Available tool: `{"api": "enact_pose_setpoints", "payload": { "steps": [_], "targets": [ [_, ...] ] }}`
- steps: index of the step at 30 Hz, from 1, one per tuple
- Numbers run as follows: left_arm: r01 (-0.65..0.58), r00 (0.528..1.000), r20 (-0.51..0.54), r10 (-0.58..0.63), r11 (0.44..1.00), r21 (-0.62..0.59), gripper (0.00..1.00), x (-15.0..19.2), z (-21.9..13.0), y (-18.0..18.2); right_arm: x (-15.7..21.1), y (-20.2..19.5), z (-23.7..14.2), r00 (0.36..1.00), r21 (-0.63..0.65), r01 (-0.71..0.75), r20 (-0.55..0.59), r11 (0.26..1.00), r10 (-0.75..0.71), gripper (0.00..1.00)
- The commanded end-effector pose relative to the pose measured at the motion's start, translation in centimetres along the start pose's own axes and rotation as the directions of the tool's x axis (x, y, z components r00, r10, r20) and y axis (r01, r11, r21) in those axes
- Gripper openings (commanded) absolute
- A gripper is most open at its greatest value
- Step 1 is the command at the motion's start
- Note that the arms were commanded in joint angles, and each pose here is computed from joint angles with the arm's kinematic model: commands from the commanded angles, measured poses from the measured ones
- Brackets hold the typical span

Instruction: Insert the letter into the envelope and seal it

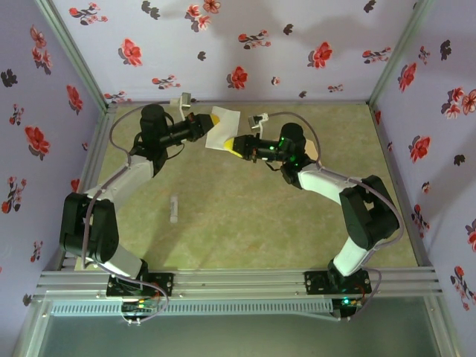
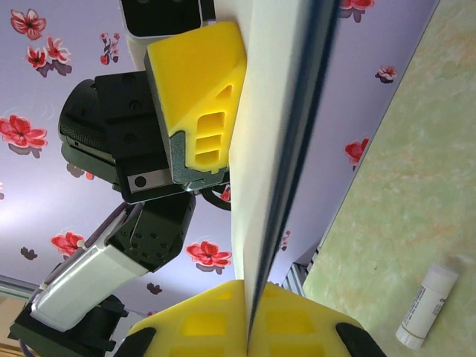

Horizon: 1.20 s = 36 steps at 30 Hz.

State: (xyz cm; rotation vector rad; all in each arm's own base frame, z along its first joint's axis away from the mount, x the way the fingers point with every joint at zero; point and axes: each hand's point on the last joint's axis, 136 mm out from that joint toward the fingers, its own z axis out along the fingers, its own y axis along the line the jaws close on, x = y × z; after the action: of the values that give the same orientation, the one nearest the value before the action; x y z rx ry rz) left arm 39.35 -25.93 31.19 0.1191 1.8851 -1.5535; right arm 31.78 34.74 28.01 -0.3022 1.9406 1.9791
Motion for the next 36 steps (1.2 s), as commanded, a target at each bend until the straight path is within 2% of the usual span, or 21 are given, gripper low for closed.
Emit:
{"api": "enact_pose_setpoints", "payload": {
  "steps": [1, 6, 12, 24, 36],
  "targets": [
    [-0.034, 0.999, 0.009, 0.034, 0.999, 0.027, 0.00, -0.8, -0.1, -0.7, -0.2, 2.0, -0.1, 0.997, -0.033, 0.073, -0.008, 0.997, -0.074, 0.15],
    [-0.028, 1.000, 0.015, 0.027, 0.999, 0.037, 0.00, -0.7, -0.2, -0.8, -0.5, 2.2, -0.5, 0.997, -0.033, 0.079, 0.008, 0.996, -0.079, 0.45],
    [-0.009, 0.999, 0.035, 0.006, 0.997, 0.072, 0.00, -0.7, -0.4, -1.3, -1.7, 1.3, -1.3, 0.997, -0.010, 0.046, 0.058, 0.999, -0.046, 0.61],
    [0.004, 0.998, 0.054, -0.009, 0.997, 0.077, 0.00, 0.0, -0.7, -1.7, -3.3, 0.6, -2.3, 0.991, 0.017, 0.062, 0.120, 0.998, -0.063, 0.65],
    [0.030, 0.997, 0.073, -0.037, 0.995, 0.092, 0.00, 0.9, -0.6, -1.8, -3.9, 0.1, -1.9, 0.990, -0.001, 0.076, 0.120, 0.997, -0.075, 0.64]
  ]
}}
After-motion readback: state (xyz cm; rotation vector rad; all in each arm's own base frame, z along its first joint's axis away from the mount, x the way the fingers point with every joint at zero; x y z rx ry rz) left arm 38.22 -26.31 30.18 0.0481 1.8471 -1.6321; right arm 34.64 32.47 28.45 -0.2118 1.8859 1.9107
